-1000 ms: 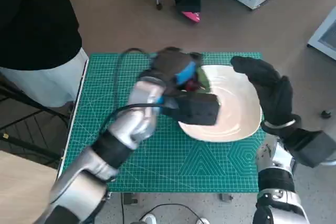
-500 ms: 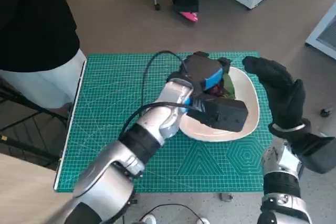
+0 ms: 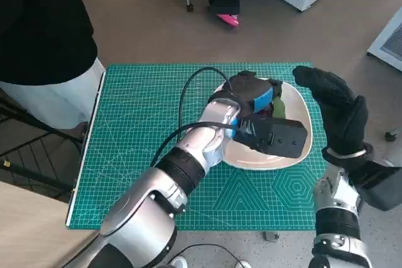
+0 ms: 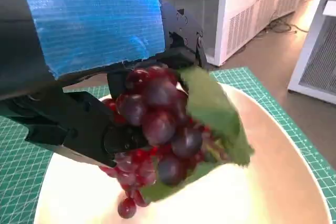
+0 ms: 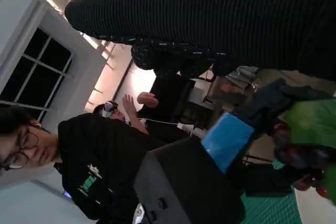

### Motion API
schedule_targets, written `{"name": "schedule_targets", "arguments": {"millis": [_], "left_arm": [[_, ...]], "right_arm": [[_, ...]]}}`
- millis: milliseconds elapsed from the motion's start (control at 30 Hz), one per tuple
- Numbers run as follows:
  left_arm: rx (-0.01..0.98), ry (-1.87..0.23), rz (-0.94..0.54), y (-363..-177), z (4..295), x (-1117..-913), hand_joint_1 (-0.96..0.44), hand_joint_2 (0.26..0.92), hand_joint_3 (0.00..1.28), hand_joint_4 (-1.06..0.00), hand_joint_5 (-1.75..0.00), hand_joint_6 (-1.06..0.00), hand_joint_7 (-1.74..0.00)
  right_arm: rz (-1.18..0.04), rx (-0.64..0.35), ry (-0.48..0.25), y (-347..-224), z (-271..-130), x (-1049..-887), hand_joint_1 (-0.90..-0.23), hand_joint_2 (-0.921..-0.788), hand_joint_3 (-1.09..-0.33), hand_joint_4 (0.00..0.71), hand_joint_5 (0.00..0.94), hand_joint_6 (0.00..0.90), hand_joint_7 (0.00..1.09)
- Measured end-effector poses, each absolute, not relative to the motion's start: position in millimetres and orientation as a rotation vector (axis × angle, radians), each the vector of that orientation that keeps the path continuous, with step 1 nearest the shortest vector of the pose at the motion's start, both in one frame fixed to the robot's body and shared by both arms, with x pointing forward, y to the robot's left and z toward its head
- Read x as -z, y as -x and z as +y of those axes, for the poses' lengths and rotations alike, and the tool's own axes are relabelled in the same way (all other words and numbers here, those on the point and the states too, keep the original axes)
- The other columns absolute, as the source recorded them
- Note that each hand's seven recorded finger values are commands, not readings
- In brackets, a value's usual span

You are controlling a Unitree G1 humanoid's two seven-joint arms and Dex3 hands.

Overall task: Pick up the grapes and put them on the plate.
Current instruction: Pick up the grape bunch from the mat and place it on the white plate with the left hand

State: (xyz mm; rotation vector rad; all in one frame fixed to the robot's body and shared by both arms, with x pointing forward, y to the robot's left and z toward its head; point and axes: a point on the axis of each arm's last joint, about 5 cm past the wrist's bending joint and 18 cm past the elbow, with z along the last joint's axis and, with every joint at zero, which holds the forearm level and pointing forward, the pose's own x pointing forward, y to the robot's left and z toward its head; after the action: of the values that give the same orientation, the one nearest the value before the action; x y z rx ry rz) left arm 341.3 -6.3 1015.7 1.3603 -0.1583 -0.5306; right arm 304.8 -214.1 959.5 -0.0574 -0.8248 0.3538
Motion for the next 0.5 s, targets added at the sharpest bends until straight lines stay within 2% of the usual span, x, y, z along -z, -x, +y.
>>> {"name": "schedule_targets", "arguments": {"millis": [133, 267, 333, 433, 500], "left_arm": [[0.531, -1.348, -0.148, -341.2, -6.3, -1013.8, 0.35, 0.902, 0.45, -0.30, -1.66, -0.48, -0.36], [0.532, -1.323, -0.132, -341.8, -4.9, -1012.5, 0.36, 0.789, 0.59, -0.38, -1.63, -0.42, -0.58], [0.534, -1.306, -0.125, -342.1, -4.1, -1012.2, 0.36, 0.758, 0.59, -0.44, -1.57, -0.39, -0.73], [0.537, -1.284, -0.117, -342.4, -3.5, -1012.2, 0.36, 0.812, 0.44, -0.50, -1.48, -0.35, -0.85], [0.538, -1.279, -0.116, -342.4, -3.5, -1012.2, 0.31, 0.861, 0.34, -0.49, -1.42, -0.31, -0.82]], "right_arm": [[-0.826, -0.356, 0.059, -304.9, -213.9, -959.8, -0.470, -0.921, -0.553, 0.239, 0.000, 0.242, 0.00], [-0.825, -0.357, 0.059, -304.9, -213.8, -959.8, -0.462, -0.921, -0.558, 0.237, 0.000, 0.239, 0.00], [-0.825, -0.356, 0.059, -304.9, -213.8, -959.9, -0.460, -0.921, -0.560, 0.236, 0.000, 0.238, 0.00], [-0.825, -0.353, 0.060, -304.9, -213.7, -959.7, -0.460, -0.921, -0.562, 0.235, 0.000, 0.236, 0.00], [-0.822, -0.353, 0.061, -304.9, -213.5, -959.4, -0.459, -0.921, -0.563, 0.235, 0.001, 0.235, 0.00]]}}
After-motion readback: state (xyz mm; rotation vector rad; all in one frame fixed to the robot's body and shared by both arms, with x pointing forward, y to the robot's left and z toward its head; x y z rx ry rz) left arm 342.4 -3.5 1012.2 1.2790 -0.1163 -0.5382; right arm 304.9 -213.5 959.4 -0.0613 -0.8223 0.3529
